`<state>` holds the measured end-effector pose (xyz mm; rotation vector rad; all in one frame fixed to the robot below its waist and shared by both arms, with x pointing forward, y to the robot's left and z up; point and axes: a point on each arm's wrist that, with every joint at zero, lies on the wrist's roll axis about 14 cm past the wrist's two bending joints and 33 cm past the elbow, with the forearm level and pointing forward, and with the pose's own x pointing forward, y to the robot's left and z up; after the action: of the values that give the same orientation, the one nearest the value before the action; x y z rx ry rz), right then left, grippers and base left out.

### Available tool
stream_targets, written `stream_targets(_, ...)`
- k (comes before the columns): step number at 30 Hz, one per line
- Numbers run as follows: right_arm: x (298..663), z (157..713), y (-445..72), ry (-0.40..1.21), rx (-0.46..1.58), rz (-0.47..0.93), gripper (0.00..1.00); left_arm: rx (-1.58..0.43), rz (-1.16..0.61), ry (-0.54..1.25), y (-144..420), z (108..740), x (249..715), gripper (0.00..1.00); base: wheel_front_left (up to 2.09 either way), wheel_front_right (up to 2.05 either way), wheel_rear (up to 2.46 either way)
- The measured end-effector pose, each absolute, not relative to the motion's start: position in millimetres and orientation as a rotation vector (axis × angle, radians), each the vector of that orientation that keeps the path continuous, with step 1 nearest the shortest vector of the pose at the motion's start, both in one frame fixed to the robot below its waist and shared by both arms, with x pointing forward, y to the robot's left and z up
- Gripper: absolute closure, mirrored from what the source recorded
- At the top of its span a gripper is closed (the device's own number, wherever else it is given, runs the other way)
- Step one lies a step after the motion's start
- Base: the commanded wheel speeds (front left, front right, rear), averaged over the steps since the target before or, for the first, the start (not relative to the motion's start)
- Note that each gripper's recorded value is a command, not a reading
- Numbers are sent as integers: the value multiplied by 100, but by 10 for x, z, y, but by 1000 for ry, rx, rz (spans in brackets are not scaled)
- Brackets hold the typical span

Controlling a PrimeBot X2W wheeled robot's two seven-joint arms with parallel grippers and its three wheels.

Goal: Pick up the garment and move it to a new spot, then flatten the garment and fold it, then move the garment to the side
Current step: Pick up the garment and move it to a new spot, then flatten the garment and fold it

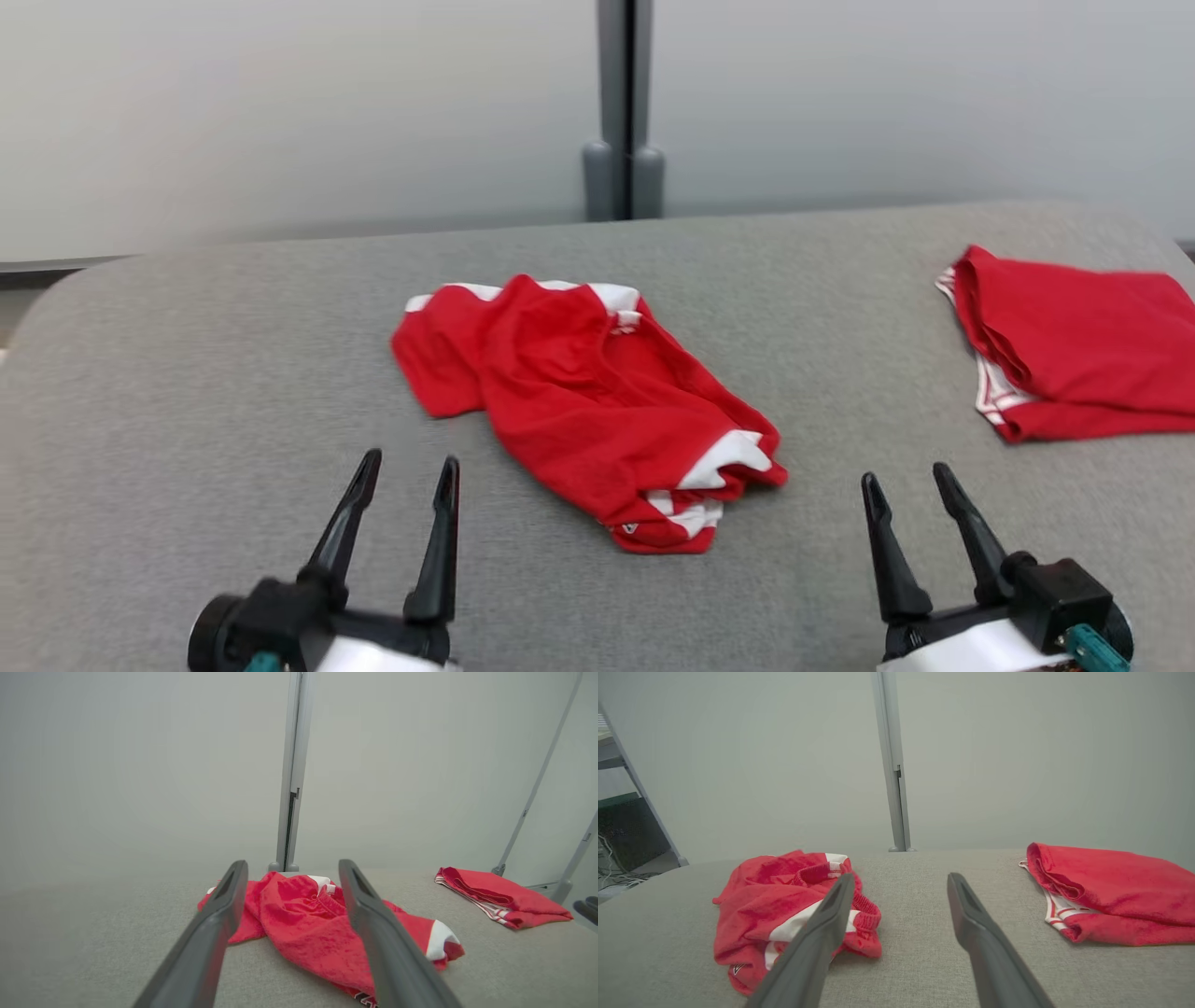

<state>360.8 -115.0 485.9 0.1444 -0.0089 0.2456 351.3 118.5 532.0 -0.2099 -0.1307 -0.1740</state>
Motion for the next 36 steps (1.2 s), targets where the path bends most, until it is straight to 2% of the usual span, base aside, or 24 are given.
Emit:
stream_targets(8, 3516, 4883, -878, -8, 154, 331, 0, -81, -10, -98, 1635, 5114, 3052, 0, 0, 0, 0)
stream_targets(18, 3493, 4881, -886, -7, 151, 334, 0, -56, -15, -91, 1642, 5076, 3041, 0, 0, 0, 0)
stream_targets(25, 3538, 4830, -966, 6, 151, 309, 0, 11, -208, -147, 1228, 5262, 3430, 0, 0, 0, 0)
stream_targets(30, 3683, 4839, -1043, 0, 147, 285, 0, 152, -423, -204, 729, 5430, 3927, 0, 0, 0, 0)
stream_targets(36, 3841, 4738, -1295, 22, 137, 209, 0, 394, -685, -161, 86, 5149, 4448, 0, 0, 0, 0)
